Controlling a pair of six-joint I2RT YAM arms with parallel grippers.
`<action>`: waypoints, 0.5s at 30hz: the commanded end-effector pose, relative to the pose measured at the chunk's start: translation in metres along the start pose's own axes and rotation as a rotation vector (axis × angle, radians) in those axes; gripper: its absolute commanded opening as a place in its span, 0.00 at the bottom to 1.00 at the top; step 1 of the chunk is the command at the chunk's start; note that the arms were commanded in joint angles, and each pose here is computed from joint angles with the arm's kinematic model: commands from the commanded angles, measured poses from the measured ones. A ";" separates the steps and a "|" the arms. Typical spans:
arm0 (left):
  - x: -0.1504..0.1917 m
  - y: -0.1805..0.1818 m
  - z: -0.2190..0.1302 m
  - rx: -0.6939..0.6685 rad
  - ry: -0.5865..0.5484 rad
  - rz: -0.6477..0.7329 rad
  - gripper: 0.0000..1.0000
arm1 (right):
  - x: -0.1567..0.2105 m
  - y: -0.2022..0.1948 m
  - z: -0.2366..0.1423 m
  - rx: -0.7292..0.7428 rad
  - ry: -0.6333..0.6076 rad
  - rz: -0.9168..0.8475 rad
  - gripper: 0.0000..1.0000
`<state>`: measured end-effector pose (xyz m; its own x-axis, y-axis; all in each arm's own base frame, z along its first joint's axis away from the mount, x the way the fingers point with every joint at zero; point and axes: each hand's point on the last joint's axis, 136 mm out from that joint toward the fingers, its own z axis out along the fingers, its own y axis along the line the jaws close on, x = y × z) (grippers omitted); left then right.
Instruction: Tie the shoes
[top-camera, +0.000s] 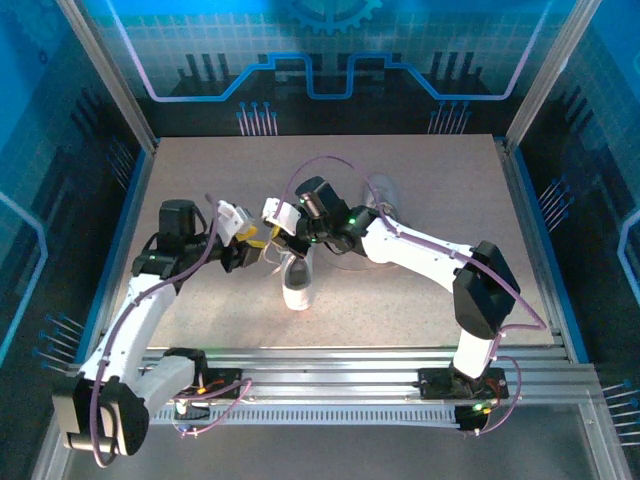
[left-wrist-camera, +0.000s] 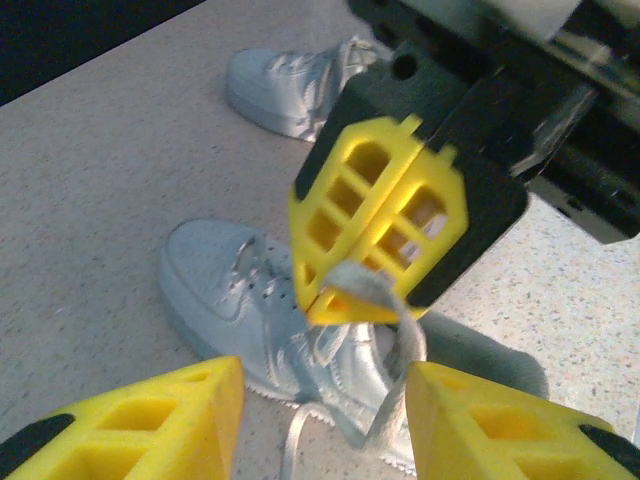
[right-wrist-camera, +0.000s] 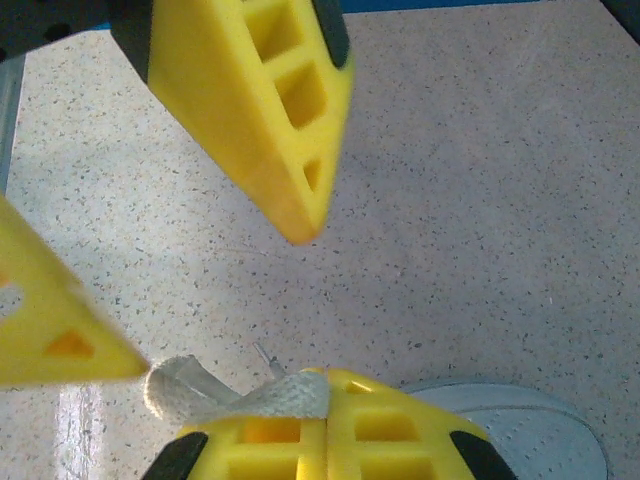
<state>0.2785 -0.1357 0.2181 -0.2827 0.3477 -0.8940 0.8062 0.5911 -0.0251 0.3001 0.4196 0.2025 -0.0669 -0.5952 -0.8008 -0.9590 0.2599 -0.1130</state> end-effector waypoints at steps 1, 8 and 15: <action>-0.013 -0.009 0.007 0.053 -0.058 0.055 0.48 | -0.018 -0.002 -0.015 0.005 -0.023 -0.023 0.00; -0.002 -0.007 0.021 0.078 0.021 0.051 0.32 | -0.018 -0.001 -0.013 -0.011 -0.017 -0.021 0.00; -0.011 -0.006 0.017 0.063 0.009 0.066 0.00 | -0.019 -0.010 -0.023 -0.033 -0.112 0.075 0.32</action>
<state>0.2874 -0.1521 0.2098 -0.2700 0.3764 -0.8862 0.8428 0.5375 -0.0285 0.3026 0.4122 0.2024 -0.1043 -0.5995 -0.7936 -0.9595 0.2707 -0.0784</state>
